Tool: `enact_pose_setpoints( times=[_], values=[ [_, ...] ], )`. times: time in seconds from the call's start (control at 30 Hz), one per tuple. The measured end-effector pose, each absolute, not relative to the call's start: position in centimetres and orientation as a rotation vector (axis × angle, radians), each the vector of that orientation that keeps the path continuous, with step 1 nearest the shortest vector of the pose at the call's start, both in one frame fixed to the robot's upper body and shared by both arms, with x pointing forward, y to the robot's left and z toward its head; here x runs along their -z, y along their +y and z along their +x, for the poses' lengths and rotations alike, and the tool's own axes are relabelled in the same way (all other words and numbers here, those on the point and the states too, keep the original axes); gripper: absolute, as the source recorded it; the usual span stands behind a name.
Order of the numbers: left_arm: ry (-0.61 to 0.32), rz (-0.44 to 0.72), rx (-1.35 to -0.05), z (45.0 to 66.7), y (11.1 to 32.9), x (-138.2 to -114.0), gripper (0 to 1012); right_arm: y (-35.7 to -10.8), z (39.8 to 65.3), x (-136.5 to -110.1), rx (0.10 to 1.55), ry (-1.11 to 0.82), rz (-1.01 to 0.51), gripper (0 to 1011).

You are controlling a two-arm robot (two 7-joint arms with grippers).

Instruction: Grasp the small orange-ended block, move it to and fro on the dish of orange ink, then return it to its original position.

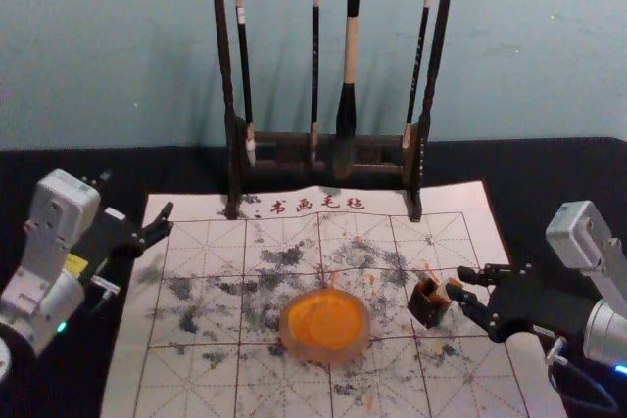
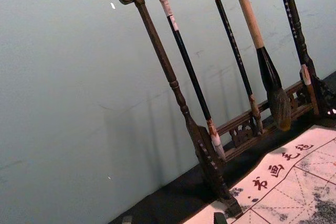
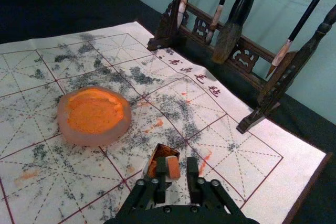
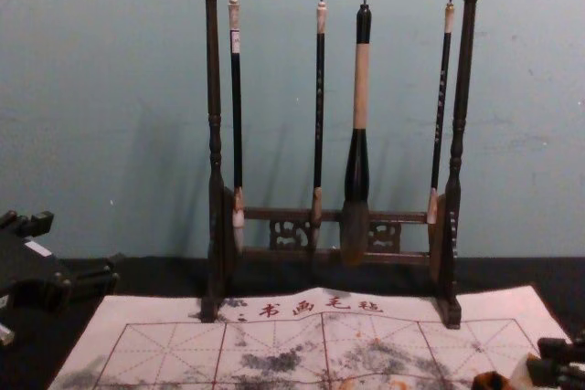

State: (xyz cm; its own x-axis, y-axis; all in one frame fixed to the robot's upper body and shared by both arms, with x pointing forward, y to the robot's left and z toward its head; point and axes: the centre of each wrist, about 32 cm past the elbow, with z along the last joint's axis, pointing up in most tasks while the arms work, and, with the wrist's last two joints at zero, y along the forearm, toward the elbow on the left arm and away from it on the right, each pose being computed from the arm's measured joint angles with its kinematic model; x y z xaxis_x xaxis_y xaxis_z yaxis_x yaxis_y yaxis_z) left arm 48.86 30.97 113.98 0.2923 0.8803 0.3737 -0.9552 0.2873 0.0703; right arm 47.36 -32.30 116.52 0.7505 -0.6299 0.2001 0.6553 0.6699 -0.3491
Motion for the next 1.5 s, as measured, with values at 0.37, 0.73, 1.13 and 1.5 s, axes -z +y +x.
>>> enact_pose_setpoints(
  times=[0.37, 0.73, 1.13, 1.5],
  values=[
    [-0.285, 0.305, -1.248, 48.86, 30.97, -113.98, 1001, -32.3, 47.36, -116.52, 0.725, -0.064, -0.418, 75],
    [-0.285, 0.304, -1.248, 48.87, 30.96, -113.98, 1001, -32.3, 47.36, -116.52, 0.725, -0.065, -0.419, 75],
    [-0.285, 0.305, -1.248, 48.86, 30.97, -113.98, 1001, -32.28, 47.23, -116.68, 0.713, -0.072, -0.419, 75],
    [-0.285, 0.304, -1.248, 48.86, 30.97, -113.98, 1001, -32.22, 46.98, -117.14, 0.69, -0.089, -0.411, 75]
  ],
)
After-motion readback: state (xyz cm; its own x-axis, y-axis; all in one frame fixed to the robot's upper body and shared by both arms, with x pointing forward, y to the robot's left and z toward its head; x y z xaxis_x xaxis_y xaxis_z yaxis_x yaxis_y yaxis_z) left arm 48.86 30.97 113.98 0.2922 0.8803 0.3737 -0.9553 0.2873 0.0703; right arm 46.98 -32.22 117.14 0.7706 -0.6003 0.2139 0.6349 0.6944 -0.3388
